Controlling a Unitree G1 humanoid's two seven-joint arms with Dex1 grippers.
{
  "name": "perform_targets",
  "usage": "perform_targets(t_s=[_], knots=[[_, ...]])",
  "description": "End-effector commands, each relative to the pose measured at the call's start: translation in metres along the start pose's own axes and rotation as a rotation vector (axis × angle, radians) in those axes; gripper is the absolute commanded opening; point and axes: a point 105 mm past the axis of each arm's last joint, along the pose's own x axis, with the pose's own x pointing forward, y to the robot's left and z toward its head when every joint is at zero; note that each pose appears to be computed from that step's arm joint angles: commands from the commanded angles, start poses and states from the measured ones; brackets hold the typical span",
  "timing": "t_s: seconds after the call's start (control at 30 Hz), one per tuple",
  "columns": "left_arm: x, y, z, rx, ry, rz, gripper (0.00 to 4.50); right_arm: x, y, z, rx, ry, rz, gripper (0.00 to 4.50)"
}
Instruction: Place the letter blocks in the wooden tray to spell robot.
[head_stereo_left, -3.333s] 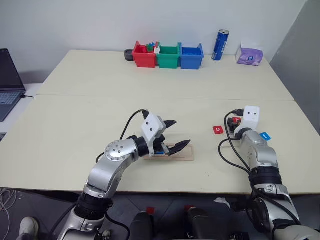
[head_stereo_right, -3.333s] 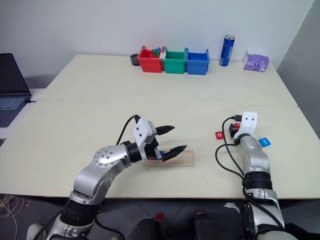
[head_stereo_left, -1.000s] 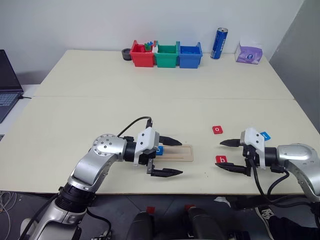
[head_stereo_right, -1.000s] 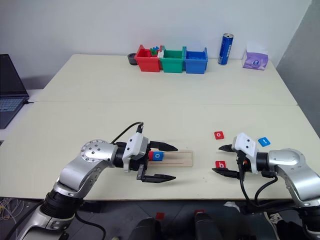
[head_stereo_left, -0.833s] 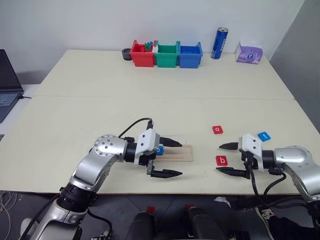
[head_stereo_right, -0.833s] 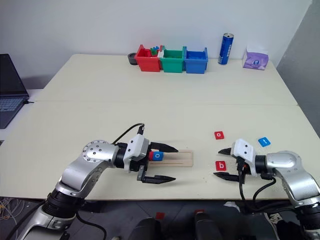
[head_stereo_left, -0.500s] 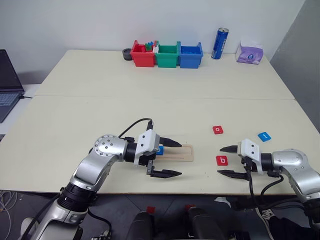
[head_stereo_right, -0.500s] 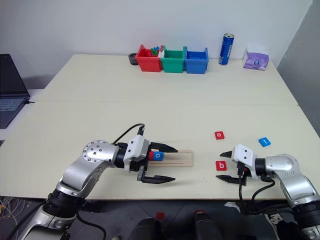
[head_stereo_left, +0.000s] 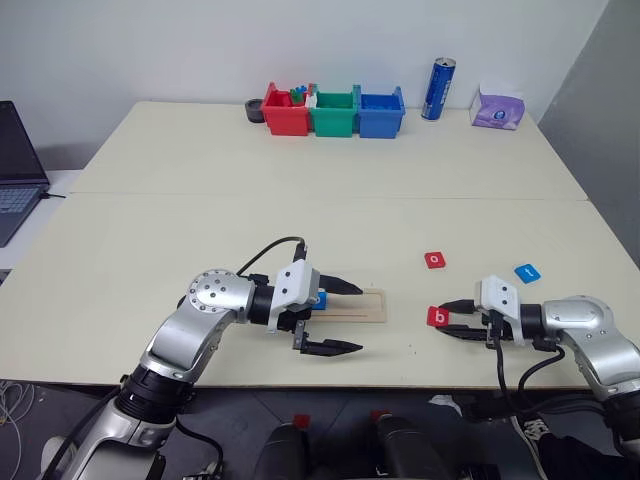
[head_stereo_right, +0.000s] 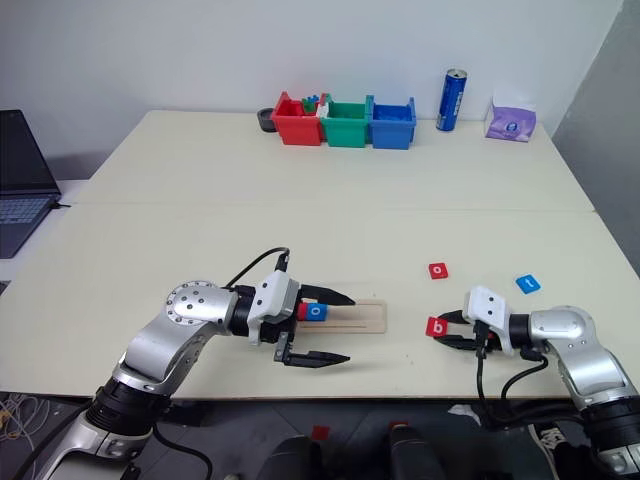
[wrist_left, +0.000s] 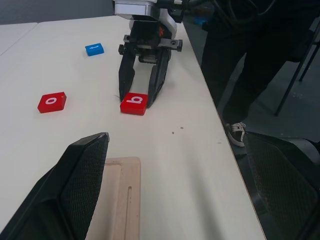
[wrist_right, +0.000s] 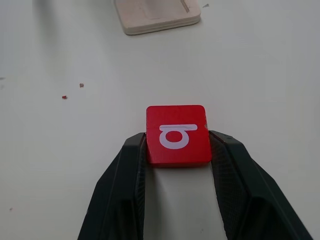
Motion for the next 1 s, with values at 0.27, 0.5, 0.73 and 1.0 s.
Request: perform_targets(t_s=[0.27, 0.5, 0.73, 1.0], knots=[[-0.054, 0.017, -0.009, -0.019, 0.059, 0.176, 4.5, 0.049, 0.005, 0.088, -0.081, -0.191, 0.048, 1.46], [-0.075, 0.014, -0.018, -0.068, 0.082, 0.263, 4.5, 0.076, 0.009, 0.094, -0.12, -0.17, 0.079, 1.46], [-0.094, 0.003, -0.028, -0.133, 0.101, 0.381, 4.5, 0.097, 0.012, 0.101, -0.147, -0.166, 0.097, 1.46], [-0.092, 0.0, -0.023, -0.137, 0.094, 0.398, 4.5, 0.109, 0.016, 0.108, -0.169, -0.178, 0.142, 1.46]])
